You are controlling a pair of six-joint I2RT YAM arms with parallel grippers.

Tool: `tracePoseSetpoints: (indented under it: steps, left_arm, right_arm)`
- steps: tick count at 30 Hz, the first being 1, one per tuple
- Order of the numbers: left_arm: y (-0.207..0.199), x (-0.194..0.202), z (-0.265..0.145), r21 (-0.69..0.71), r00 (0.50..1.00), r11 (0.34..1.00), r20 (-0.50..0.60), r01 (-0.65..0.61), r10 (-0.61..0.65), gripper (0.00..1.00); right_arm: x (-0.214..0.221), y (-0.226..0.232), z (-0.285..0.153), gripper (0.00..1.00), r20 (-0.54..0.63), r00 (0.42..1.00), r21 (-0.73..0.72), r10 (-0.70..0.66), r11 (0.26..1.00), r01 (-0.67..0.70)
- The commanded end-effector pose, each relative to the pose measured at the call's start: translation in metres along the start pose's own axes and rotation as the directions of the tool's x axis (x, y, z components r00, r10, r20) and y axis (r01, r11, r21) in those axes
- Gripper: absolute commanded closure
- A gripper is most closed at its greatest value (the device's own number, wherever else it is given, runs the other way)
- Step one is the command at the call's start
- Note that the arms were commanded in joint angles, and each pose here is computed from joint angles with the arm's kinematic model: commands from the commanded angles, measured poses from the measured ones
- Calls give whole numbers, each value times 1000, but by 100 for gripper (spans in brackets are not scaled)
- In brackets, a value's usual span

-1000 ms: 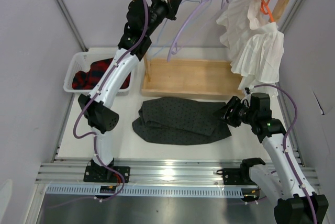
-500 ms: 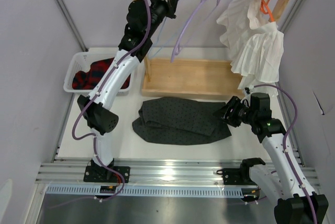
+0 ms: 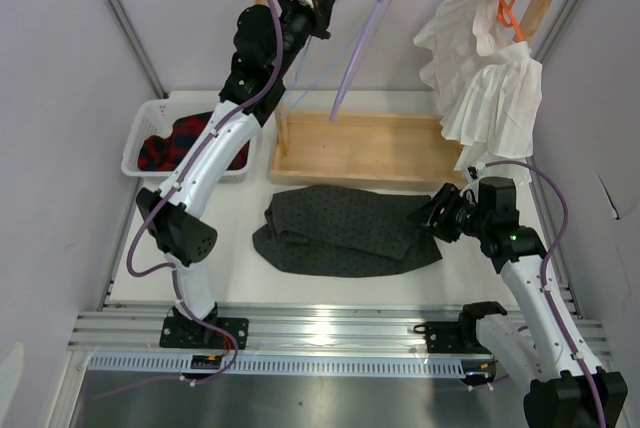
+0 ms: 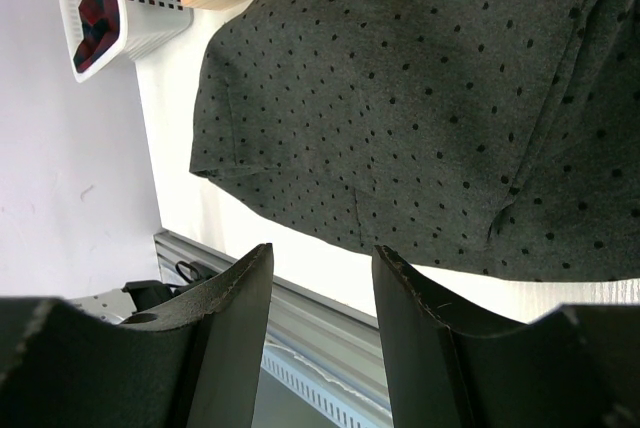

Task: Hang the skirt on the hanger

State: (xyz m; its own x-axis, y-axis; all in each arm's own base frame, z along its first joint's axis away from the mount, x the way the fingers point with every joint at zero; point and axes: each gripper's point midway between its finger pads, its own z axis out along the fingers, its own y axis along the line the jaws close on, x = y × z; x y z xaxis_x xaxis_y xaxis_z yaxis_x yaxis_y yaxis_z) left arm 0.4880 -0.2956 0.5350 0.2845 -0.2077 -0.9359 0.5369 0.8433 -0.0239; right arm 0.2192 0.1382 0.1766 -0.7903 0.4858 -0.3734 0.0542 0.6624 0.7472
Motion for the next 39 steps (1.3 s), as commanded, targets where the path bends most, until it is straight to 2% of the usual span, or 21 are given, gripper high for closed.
tracePoseSetpoints:
  steps: [1, 7, 14, 15, 17, 18, 20, 21, 22, 28, 30, 37, 38, 39]
  left_arm:
    - [-3, -74, -16, -7, 986, 1000, 163, -17, 18, 100]
    - [-4, -81, -18, 0, 984, 1000, 177, -12, 12, 100]
    - [-3, -77, -24, -3, 990, 1000, 134, -30, 30, 100]
    - [-3, -63, -25, -3, 994, 1000, 106, -30, 30, 100]
    - [-1, -75, -36, -13, 991, 998, 117, -62, 64, 100]
    - [0, -58, -38, -12, 994, 997, 79, -70, 71, 100]
    - [-2, -80, -52, -5, 989, 996, 119, -85, 85, 100]
    - [-2, -64, -55, 1, 992, 996, 86, -90, 89, 100]
    - [-4, -75, -64, 7, 990, 995, 104, -95, 94, 100]
    - [-5, -60, -87, 27, 993, 994, 50, -110, 108, 100]
    - [-8, -67, -100, 37, 993, 994, 43, -108, 106, 100]
    - [-22, -29, -162, 111, 991, 993, -122, -45, 59, 100]
    - [-25, -1, -173, 131, 982, 991, -183, -24, 48, 100]
    - [-33, -12, -188, 169, 985, 986, -170, -7, 37, 100]
  right_arm:
    - [-3, 9, -2, 50, 21, 999, -37, -31, 999, 31]
    - [-4, 9, -2, 50, 24, 999, -38, -27, 999, 28]
    - [-3, 9, -3, 50, 24, 999, -38, -28, 999, 29]
    - [-3, 9, -3, 51, 24, 999, -38, -28, 999, 29]
    - [-4, 11, -4, 51, 26, 999, -41, -31, 999, 32]
    - [-5, 11, -5, 51, 28, 999, -41, -34, 999, 35]
    - [-4, 11, -5, 51, 26, 999, -39, -35, 999, 36]
    - [-5, 11, -5, 50, 29, 999, -38, -38, 999, 39]
    - [-4, 10, -4, 50, 26, 999, -36, -39, 999, 40]
    - [-4, 6, -3, 51, 20, 999, -21, -49, 999, 50]
    - [-6, 7, -3, 51, 24, 998, -19, -53, 998, 53]
    - [-14, 9, -8, 51, 40, 995, 13, -97, 995, 96]
    - [-14, 7, -9, 52, 38, 994, 24, -107, 994, 106]
    - [-16, 9, -11, 52, 42, 992, 26, -118, 993, 117]
